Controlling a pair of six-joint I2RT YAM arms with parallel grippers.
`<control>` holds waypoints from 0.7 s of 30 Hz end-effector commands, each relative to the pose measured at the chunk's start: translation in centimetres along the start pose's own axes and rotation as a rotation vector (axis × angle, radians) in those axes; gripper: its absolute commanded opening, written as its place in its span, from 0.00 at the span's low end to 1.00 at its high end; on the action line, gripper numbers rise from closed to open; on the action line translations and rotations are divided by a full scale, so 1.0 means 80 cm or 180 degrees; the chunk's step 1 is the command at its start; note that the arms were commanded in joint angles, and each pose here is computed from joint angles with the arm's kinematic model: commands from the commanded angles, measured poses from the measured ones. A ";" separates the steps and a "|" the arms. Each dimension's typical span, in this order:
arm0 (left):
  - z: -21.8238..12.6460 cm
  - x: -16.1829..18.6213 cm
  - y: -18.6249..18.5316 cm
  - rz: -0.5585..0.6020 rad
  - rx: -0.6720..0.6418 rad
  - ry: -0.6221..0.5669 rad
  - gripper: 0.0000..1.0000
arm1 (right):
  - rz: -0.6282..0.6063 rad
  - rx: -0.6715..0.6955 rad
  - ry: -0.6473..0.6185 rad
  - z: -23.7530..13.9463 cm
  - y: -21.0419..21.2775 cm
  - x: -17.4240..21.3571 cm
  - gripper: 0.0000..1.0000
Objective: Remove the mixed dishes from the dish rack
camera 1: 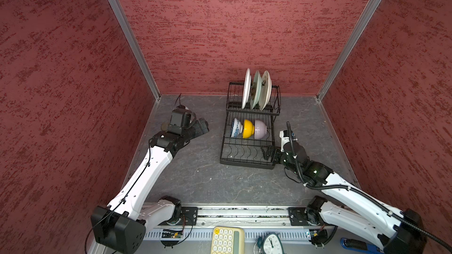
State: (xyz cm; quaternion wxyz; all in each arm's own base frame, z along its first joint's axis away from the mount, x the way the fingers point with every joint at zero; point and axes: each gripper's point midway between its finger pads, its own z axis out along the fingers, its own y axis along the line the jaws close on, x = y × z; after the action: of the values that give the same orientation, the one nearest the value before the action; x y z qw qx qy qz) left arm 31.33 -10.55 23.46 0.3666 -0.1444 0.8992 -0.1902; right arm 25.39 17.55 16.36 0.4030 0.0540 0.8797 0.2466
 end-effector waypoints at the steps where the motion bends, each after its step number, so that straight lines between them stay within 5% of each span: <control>1: -0.003 0.016 -0.023 -0.0086 0.0269 0.0008 0.99 | 0.0137 0.0128 0.0052 0.008 -0.014 0.010 0.99; 10: 0.014 0.053 -0.066 -0.0002 0.0584 0.0149 0.99 | 0.0041 0.0038 0.0190 0.011 -0.005 0.017 0.99; 21: 0.009 0.044 -0.093 0.0076 0.0851 0.0068 0.99 | -0.0096 -0.0064 0.0050 0.036 0.001 0.014 0.99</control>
State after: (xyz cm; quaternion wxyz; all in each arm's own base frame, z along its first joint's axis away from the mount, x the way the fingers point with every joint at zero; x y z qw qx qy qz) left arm 29.72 -18.01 22.28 0.3503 -0.0913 0.8878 -0.2842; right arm 25.83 18.29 13.52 0.3835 0.0447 0.8915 0.2371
